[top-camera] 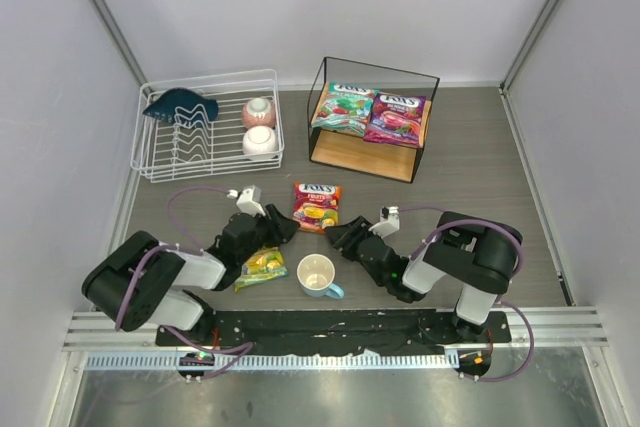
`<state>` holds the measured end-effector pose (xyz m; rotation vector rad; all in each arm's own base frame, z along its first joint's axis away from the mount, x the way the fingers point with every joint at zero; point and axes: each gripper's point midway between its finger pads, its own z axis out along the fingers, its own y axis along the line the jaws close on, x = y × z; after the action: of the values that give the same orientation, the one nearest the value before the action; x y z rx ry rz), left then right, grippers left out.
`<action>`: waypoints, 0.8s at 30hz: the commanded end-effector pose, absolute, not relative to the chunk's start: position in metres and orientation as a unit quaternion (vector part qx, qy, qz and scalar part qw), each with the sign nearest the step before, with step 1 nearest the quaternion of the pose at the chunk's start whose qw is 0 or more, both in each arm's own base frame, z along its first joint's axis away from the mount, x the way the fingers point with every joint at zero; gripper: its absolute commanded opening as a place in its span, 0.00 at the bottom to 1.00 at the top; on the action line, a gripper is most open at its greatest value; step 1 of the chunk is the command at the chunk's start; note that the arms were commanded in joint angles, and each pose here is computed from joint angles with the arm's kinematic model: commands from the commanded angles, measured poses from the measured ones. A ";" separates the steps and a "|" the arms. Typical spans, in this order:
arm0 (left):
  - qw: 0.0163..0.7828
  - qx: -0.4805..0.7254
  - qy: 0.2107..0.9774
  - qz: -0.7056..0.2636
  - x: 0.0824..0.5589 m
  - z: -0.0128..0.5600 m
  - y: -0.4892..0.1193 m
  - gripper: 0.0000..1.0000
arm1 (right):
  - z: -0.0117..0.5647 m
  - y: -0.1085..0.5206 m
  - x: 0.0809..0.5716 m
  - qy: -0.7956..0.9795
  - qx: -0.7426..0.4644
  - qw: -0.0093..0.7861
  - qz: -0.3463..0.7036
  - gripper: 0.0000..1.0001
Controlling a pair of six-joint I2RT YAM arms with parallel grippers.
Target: Place and organize the candy bags onto the shelf
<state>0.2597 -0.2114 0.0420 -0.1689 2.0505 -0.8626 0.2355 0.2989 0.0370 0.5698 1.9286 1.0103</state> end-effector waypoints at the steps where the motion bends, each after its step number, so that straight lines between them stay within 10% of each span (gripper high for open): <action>1: 0.472 -0.077 0.802 -0.358 0.271 0.056 -0.214 0.45 | 0.012 0.286 0.230 0.798 0.220 0.428 0.363 0.55; 16: 0.456 -0.068 0.798 -0.388 0.267 0.051 -0.227 0.00 | 0.018 0.291 0.231 0.797 0.194 0.439 0.367 0.22; 24: 0.467 -0.059 0.790 -0.392 0.268 0.059 -0.230 0.00 | 0.028 0.286 0.237 0.800 0.151 0.475 0.334 0.01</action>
<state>0.2643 -0.2214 0.0385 -0.1864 2.0209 -0.9156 0.2318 0.2921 0.0204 0.4473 1.9826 0.9007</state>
